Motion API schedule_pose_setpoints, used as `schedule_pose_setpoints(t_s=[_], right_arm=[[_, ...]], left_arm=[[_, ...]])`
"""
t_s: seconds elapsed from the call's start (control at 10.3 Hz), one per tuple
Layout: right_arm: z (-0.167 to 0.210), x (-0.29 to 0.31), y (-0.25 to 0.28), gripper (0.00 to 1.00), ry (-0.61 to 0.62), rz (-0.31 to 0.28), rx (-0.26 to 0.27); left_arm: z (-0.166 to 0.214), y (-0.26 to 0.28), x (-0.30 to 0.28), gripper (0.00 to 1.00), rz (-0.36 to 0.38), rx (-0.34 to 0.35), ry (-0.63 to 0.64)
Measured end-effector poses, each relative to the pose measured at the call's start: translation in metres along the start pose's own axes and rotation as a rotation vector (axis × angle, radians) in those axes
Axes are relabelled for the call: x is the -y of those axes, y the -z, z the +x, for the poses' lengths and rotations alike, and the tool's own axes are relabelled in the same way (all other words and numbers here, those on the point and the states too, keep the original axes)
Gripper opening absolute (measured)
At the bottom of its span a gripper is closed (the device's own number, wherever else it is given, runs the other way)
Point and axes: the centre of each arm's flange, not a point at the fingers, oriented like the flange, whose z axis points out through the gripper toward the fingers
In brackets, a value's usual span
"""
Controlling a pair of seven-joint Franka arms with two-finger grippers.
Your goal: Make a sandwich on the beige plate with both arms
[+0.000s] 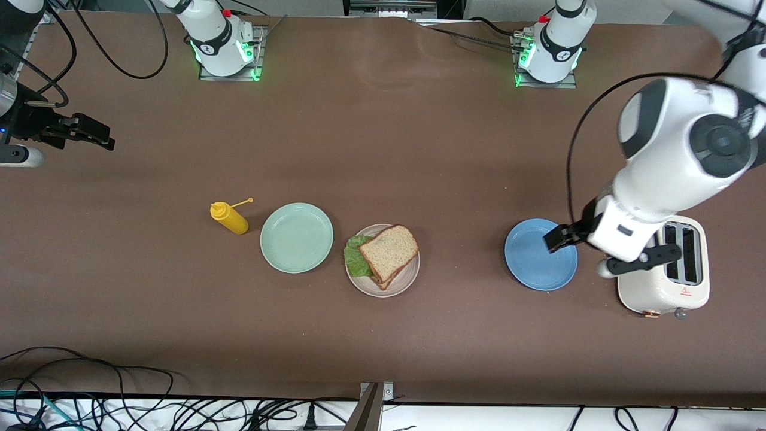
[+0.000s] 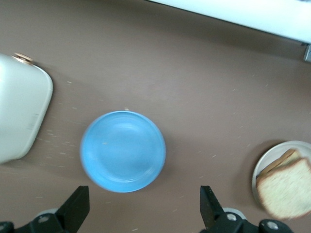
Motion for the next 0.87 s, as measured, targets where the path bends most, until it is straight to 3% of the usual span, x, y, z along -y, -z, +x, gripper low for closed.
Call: schedule_pose_setpoints(t_s=[0.19, 0.48, 0.87], right_arm=[[0.000, 0.000, 0.000, 1.00, -0.001, 0.000, -0.001], [0.001, 0.000, 0.000, 1.00, -0.001, 0.003, -0.001], [0.003, -0.001, 0.001, 1.00, -0.003, 0.004, -0.023]], left_arm=[[0.001, 0.027, 0.046, 1.00, 0.013, 0.019, -0.092], [-0.002, 0.061, 0.114, 1.00, 0.019, 0.024, -0.127], [-0.013, 0.055, 0.132, 0.99, 0.011, 0.056, -0.159]])
